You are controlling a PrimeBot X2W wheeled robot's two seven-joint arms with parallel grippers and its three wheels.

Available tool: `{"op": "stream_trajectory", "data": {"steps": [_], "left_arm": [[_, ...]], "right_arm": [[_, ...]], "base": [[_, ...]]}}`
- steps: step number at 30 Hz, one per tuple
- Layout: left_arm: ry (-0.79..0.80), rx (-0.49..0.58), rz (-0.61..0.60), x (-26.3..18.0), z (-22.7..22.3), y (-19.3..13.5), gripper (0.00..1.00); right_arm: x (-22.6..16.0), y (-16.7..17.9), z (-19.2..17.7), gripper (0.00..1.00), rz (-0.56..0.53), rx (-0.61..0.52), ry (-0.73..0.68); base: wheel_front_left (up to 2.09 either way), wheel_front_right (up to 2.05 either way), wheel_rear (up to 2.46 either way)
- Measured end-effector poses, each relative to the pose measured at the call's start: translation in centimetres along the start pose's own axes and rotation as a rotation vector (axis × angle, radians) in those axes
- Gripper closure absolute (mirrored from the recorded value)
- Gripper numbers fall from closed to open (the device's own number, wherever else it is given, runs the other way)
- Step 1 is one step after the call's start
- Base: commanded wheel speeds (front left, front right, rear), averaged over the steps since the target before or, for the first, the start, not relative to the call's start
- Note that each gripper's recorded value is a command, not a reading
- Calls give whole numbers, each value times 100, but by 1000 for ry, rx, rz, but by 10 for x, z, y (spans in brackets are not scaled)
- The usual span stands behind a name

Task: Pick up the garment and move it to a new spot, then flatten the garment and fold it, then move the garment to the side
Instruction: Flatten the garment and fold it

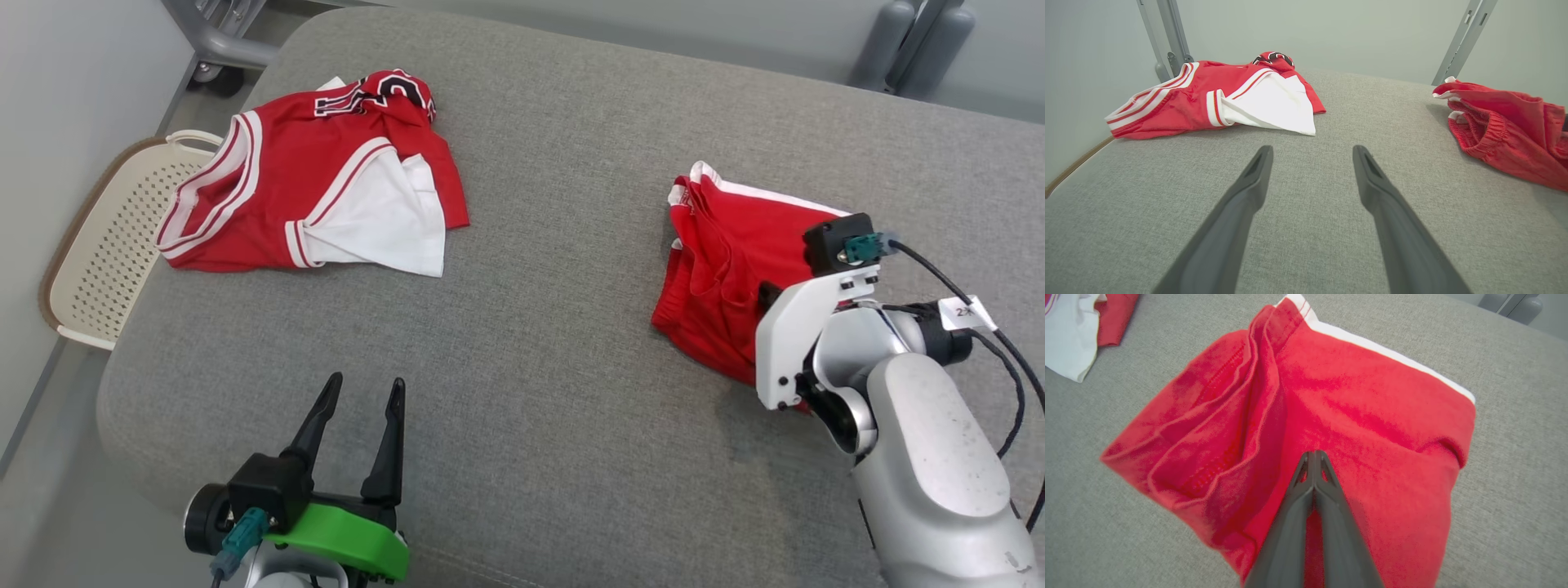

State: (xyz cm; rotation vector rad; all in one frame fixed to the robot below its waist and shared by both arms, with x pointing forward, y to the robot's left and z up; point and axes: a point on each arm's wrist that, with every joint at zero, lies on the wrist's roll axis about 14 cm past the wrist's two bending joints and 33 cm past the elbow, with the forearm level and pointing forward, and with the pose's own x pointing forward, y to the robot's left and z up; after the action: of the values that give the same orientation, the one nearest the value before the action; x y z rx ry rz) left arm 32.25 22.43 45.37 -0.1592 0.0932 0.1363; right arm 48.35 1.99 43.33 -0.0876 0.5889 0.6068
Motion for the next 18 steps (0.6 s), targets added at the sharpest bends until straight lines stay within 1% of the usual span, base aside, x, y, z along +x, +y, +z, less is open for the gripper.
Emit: {"op": "stream_trajectory", "data": {"steps": [3,12,18], "left_arm": [[4,0,7,-3,-1,2,0],[13,-5,44,-13,-4,11,0],[15,-9,52,-15,-5,13,0]], "right_arm": [[7,13,2,100,28,-6,-2],[22,53,-11,100,121,-42,42],[28,68,-6,100,152,-83,35]], "base": [[0,0,0],[0,0,0],[0,0,0]]}}
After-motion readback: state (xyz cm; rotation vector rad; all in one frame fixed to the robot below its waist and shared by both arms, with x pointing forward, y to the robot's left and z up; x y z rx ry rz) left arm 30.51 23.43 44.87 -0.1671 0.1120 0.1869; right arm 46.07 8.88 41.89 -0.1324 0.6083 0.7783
